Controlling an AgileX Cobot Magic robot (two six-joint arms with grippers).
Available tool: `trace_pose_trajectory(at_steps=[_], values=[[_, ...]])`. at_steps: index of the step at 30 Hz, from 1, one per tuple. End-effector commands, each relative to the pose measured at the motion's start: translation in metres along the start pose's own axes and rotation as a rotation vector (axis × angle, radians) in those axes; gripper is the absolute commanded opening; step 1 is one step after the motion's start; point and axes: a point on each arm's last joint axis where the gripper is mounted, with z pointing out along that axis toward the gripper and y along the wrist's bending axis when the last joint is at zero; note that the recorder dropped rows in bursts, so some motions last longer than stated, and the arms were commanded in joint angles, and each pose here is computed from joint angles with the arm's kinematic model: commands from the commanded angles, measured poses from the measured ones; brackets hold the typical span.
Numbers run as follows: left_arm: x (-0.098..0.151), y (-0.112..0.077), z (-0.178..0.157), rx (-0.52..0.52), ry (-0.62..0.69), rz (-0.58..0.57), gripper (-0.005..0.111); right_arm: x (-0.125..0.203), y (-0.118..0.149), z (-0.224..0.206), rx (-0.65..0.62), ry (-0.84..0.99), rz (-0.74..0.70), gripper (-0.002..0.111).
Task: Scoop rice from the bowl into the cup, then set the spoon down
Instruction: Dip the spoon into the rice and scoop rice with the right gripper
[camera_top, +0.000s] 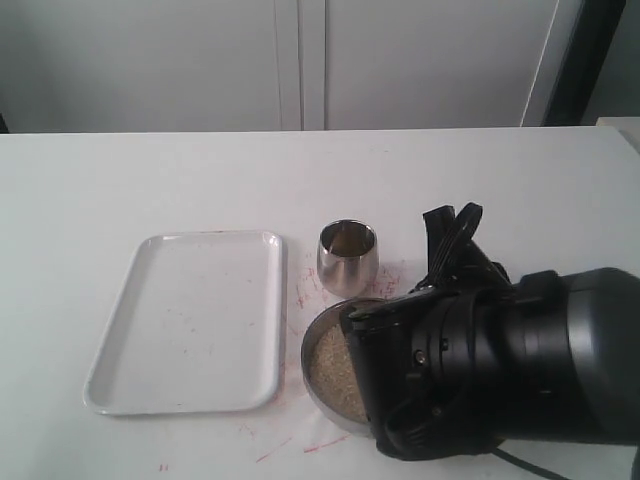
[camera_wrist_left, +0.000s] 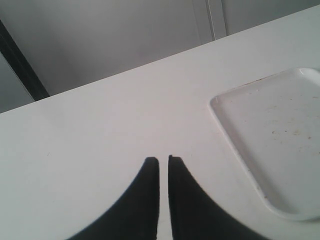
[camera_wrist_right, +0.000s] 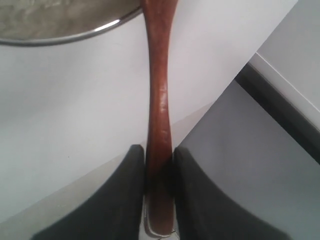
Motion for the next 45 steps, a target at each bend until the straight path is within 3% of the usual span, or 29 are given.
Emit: trace_pose_trajectory(at_steps=[1, 11, 16, 31, 45], values=[[-0.001, 0.000, 0.000, 0.000, -0.006, -0.008, 0.014, -0.001, -0.004, -0.004, -0.013, -0.010, 0.031, 0.000], [-0.001, 0.000, 0.000, 0.000, -0.006, -0.008, 0.014, -0.008, 0.002, -0.013, -0.030, -0.039, -0.006, 0.000], [-0.001, 0.000, 0.000, 0.000, -0.006, -0.008, 0.014, -0.008, 0.008, -0.013, -0.096, -0.045, -0.016, 0.000], [-0.001, 0.000, 0.000, 0.000, -0.006, -0.008, 0.014, -0.021, -0.014, -0.044, -0.357, -0.217, 0.136, 0.000], [-0.001, 0.000, 0.000, 0.000, -0.006, -0.008, 0.014, 0.003, -0.021, -0.028, -0.564, -0.229, 0.306, 0.000]])
